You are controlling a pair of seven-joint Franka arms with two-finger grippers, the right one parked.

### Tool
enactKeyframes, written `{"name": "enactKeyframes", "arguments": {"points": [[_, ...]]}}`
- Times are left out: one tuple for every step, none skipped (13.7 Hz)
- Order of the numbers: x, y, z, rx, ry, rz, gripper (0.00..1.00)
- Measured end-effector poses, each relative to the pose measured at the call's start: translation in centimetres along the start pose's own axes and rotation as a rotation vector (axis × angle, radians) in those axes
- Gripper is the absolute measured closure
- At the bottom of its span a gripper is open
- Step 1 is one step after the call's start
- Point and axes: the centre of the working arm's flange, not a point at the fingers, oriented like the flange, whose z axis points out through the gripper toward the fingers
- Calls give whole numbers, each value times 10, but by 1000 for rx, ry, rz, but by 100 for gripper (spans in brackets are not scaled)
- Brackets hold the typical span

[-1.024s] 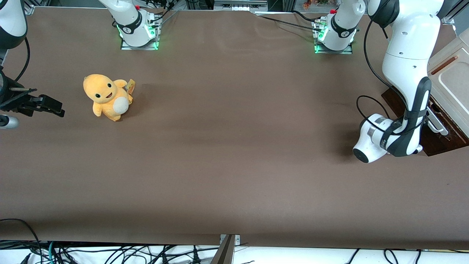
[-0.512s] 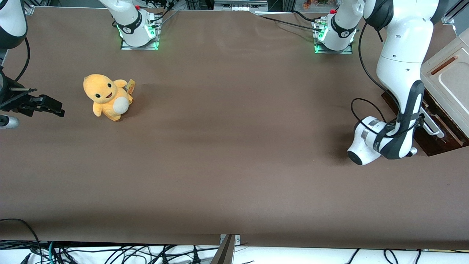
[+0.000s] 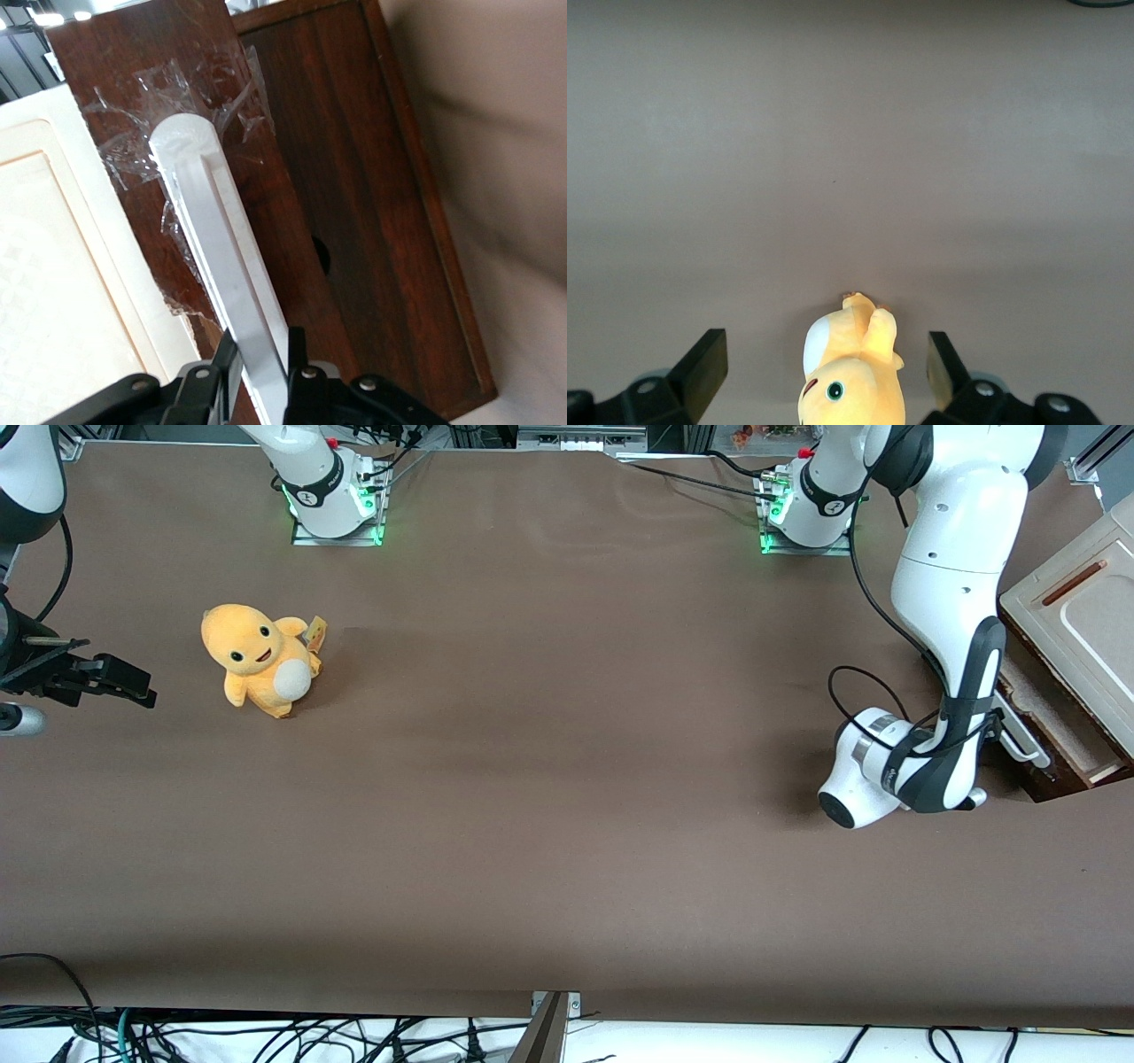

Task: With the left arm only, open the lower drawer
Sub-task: 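Pull the handle with the left gripper, sliding the drawer outward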

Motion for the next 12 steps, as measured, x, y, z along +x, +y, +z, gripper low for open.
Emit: {"name": "enactKeyframes", "arguments": {"points": [[-1,1,-5,1,4,0,75],[-1,3,-6,5,3,0,75],[-1,3,-6,6,1,-1,75],[-1,2,-6,5,-1,-1,75],[-1,2,-6,4,-2,-1,75],[-2,3,-8,-6,-3,15,69],[-4,5,-12,-17,-1,24,61],[-6,7,-18,-33,-1,30,49],[-9,7,-24,-52,-2,32,41],[-9,4,-31,-81,-3,28,29],[-10,-2,-41,-128,-7,20,20],[-10,-10,-52,-188,-16,11,9]]}}
